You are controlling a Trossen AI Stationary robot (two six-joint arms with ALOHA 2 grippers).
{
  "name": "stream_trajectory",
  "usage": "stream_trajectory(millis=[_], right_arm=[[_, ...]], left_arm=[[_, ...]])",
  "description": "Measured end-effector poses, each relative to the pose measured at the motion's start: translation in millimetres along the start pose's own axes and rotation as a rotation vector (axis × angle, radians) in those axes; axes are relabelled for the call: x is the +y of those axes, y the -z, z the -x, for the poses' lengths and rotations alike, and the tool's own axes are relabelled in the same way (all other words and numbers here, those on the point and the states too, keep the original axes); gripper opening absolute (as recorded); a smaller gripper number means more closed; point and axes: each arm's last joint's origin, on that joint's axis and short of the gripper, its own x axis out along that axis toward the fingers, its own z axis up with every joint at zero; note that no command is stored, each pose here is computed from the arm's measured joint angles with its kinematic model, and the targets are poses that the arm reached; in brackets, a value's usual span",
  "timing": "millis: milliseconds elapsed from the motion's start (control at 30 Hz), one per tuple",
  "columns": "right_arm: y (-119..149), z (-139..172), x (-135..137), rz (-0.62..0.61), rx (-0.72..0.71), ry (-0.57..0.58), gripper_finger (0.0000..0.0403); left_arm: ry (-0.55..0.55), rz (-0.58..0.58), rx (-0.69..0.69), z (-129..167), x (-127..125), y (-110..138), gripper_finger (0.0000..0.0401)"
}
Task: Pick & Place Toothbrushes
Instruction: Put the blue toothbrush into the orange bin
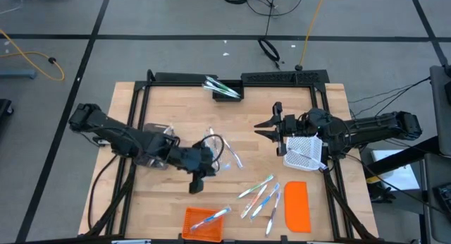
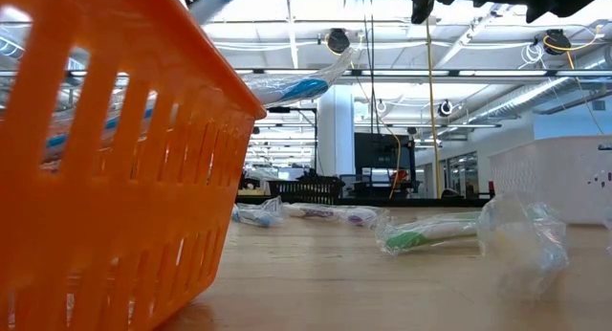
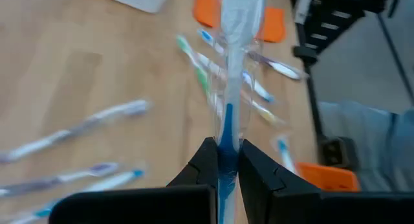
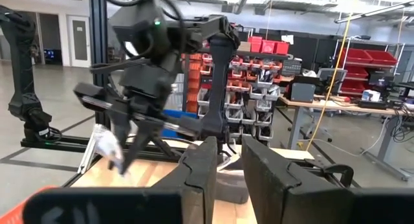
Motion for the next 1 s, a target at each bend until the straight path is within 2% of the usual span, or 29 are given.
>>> stream_trajectory(millis=[333, 433, 667, 867, 1000], right_arm=[[0, 0, 0, 0.0, -0.004, 0.001, 0.0068], [0, 0, 0, 0.0, -0.006, 0.002, 0.0068], [-1, 0, 0, 0.001, -0.014, 0.003, 0.0068], [-2, 0, 0, 0.002, -0.021, 0.003, 0.0068], [-1, 0, 0, 0.001, -0.017, 0.003, 0.0068]], left_arm=[[0.084, 0.021, -0.005, -1, -43, 18, 0.0023], [0.134, 0.027, -0.031, -9, -58, 21, 0.0029], [0.191, 0.077, 0.006, -37, -83, 41, 0.0017], [0.202, 0.153, 0.051, -61, -92, 54, 0.003], [0.205, 0.187, 0.097, -74, -89, 60, 0.0021]])
